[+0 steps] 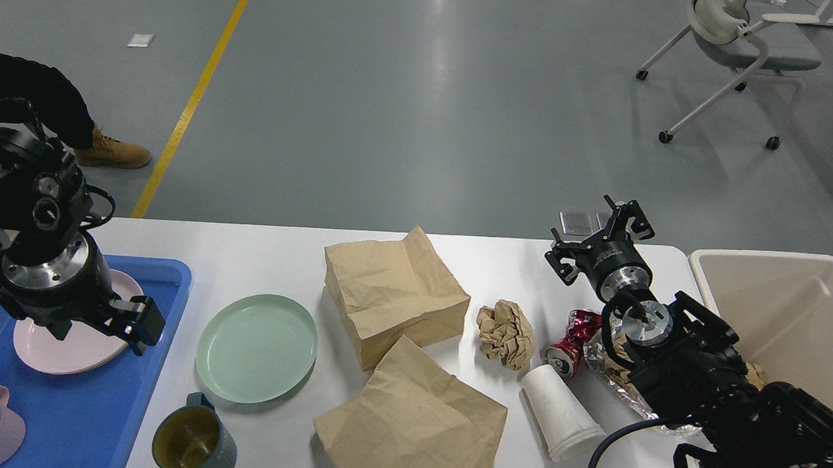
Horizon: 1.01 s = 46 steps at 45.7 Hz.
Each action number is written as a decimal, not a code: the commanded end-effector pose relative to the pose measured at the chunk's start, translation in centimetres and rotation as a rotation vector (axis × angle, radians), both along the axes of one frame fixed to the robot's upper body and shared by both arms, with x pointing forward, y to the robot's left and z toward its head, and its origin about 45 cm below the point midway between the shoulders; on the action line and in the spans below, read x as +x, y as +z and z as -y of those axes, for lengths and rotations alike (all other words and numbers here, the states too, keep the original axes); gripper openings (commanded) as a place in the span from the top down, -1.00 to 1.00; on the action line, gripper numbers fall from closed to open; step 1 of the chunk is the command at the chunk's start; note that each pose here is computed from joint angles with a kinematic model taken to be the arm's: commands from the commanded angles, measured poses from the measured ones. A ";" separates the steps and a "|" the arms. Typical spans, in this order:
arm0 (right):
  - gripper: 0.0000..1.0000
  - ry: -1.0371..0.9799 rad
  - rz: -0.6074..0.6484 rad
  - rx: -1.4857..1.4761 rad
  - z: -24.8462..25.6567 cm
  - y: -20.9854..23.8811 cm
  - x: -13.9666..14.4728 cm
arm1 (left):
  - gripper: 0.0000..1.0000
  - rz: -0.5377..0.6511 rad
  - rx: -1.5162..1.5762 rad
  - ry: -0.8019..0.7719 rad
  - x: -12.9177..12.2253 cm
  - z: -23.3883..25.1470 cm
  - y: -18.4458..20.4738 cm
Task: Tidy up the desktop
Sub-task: 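Lower the left gripper to the teal mug beside the tray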
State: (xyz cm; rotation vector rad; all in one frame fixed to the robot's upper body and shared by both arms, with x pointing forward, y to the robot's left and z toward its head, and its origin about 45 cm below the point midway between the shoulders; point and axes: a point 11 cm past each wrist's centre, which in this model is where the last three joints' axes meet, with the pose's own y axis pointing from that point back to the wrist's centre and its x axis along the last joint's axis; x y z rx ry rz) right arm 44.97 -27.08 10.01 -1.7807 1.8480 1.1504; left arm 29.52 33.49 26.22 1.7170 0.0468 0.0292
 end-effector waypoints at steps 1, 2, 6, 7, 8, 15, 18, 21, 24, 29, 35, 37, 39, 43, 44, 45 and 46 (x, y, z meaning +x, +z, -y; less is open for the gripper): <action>-1.00 0.000 0.000 0.000 0.0 0.0 0.0 | -0.82 -0.031 -0.029 -0.002 -0.8 0.7 -2.1; -1.00 0.000 0.000 0.000 0.0 0.0 0.0 | -0.82 -0.033 -0.031 -0.006 -0.9 0.9 -2.4; -1.00 0.000 0.000 0.000 0.0 0.0 0.0 | -0.82 -0.043 -0.035 -0.009 -1.1 1.2 -2.9; -1.00 0.000 0.000 0.000 0.0 0.0 0.0 | -0.82 -0.046 -0.036 -0.009 -1.1 1.3 -3.0; -1.00 0.000 0.000 0.000 0.0 0.0 0.0 | -0.81 -0.051 -0.040 -0.014 -1.2 1.6 -3.1; -1.00 0.000 0.000 0.000 0.0 0.0 0.0 | -0.77 -0.088 -0.040 -0.030 -1.8 2.5 -4.4; -1.00 0.000 0.000 0.000 0.0 0.0 0.0 | -0.77 -0.087 -0.033 -0.045 -1.9 2.9 -4.9; -1.00 0.000 0.000 0.000 0.0 0.0 0.0 | -0.77 -0.080 -0.029 -0.042 -2.2 2.9 -5.7; -1.00 0.000 0.000 0.000 0.0 0.0 0.0 | -0.77 -0.077 -0.027 -0.041 -2.4 2.8 -6.1; -1.00 0.000 0.000 0.000 0.0 0.0 0.0 | -0.77 -0.084 -0.023 -0.030 -3.0 2.5 -7.1; -1.00 0.000 0.000 0.000 0.0 0.0 0.0 | -0.78 -0.102 -0.019 -0.016 -4.2 2.2 -8.7; -1.00 0.001 0.001 0.001 0.0 0.0 0.0 | -0.78 -0.109 -0.019 -0.014 -4.5 2.1 -9.1; -1.00 0.000 0.000 0.000 0.0 0.0 0.0 | -0.78 -0.113 -0.019 -0.009 -4.8 2.0 -9.5; -1.00 0.000 0.000 0.000 0.0 0.0 0.0 | -0.78 -0.109 -0.023 -0.002 -5.1 2.1 -10.1; -1.00 0.001 0.001 0.001 0.0 0.0 0.0 | -0.79 -0.110 -0.024 0.000 -5.2 2.0 -10.3; -1.00 0.001 0.001 0.001 0.0 0.0 0.0 | -0.79 -0.111 -0.024 0.003 -5.3 2.0 -10.4; -1.00 0.000 0.000 0.000 0.0 0.0 0.0 | -0.79 -0.108 -0.022 0.003 -5.2 1.9 -10.5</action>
